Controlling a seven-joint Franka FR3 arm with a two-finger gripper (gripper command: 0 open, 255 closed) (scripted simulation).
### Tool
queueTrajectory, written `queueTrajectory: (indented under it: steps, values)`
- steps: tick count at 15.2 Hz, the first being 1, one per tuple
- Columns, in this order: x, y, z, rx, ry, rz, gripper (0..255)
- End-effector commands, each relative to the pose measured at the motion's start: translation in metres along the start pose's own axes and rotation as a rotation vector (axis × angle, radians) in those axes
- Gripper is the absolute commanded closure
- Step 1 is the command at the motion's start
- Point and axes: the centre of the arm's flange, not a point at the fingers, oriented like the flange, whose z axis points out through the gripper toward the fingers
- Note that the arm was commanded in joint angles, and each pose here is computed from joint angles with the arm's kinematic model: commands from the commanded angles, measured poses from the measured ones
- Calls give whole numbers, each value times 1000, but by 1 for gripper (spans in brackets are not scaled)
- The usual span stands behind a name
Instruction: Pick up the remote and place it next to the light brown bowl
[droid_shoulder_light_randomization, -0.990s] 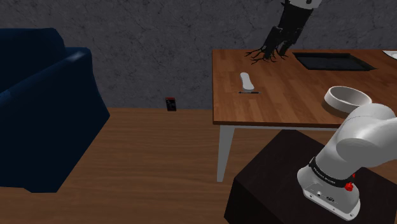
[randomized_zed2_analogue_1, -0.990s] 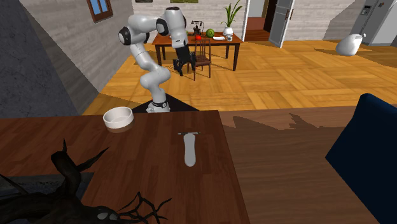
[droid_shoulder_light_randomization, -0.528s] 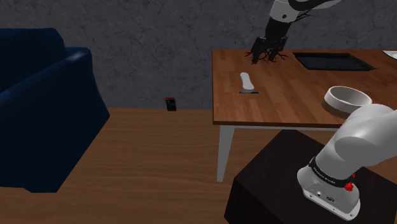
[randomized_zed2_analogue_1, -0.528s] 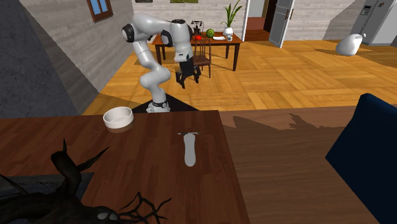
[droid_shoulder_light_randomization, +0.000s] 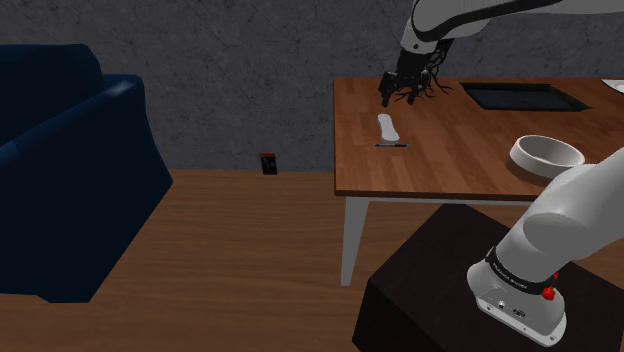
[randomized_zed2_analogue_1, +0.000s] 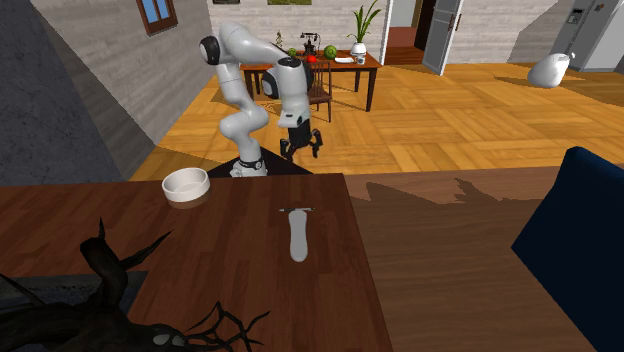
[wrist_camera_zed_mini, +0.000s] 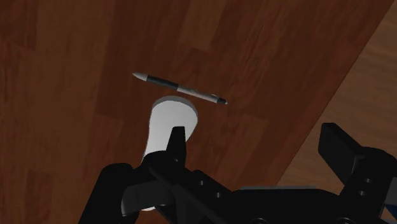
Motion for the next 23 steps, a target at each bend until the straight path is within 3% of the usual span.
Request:
queueTrajectory:
  steps: [1, 16, 23]
  values:
    - [21, 9, 14, -9, -8, 35, 0]
    - [152, 94, 141, -70, -76, 293, 0]
    - [153, 100, 177, -72, -78, 302, 0]
